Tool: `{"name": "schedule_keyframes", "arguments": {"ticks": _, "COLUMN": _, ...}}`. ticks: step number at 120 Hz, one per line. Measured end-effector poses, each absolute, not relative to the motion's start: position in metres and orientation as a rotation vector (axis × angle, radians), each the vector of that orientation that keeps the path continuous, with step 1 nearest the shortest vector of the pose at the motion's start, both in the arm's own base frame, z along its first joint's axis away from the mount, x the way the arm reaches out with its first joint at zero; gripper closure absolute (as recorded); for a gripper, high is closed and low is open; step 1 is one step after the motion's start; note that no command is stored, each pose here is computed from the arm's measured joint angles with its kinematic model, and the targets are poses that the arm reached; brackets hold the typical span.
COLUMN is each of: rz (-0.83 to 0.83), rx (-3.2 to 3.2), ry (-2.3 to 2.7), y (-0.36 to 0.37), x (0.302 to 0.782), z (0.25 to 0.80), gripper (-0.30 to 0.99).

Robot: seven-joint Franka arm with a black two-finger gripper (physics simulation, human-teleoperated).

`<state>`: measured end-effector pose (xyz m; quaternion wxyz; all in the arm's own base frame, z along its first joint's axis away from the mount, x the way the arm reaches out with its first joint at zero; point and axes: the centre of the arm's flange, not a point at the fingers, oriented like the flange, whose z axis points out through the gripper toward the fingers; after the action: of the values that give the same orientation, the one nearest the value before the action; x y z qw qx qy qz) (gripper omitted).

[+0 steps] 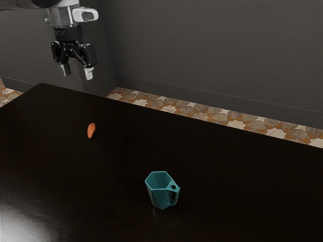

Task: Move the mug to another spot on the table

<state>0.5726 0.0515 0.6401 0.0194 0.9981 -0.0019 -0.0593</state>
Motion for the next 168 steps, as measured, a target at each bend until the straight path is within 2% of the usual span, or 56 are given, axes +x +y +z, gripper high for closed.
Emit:
{"name": "schedule_keyframes", "arguments": {"ticks": 13, "rz": -0.084, "rx": 3.106, "ry": -0.055, "y": 0.042, "x": 0.577, "z": 0.646, "gripper": 0.02}}
{"name": "schedule_keyframes", "arguments": {"ticks": 39, "rz": -0.106, "rx": 3.089, "ry": -0.335, "y": -0.043, "x": 0.535, "z": 0.591, "gripper": 0.02}}
{"name": "schedule_keyframes", "arguments": {"ticks": 66, "rz": -0.136, "rx": 3.015, "ry": -0.835, "y": -0.158, "x": 0.547, "z": 0.532, "gripper": 0.02}}
{"name": "schedule_keyframes", "arguments": {"ticks": 105, "rz": -0.147, "rx": 2.746, "ry": -1.626, "y": -0.331, "x": 0.538, "z": 0.459, "gripper": 0.02}}
{"name": "schedule_keyframes", "arguments": {"ticks": 147, "rz": -0.268, "rx": 2.584, "ry": -2.145, "y": -0.392, "x": 0.544, "z": 0.363, "gripper": 0.08}}
{"name": "schedule_keyframes", "arguments": {"ticks": 168, "rz": -0.355, "rx": 2.604, "ry": -2.238, "y": -0.395, "x": 0.541, "z": 0.334, "gripper": 0.21}}
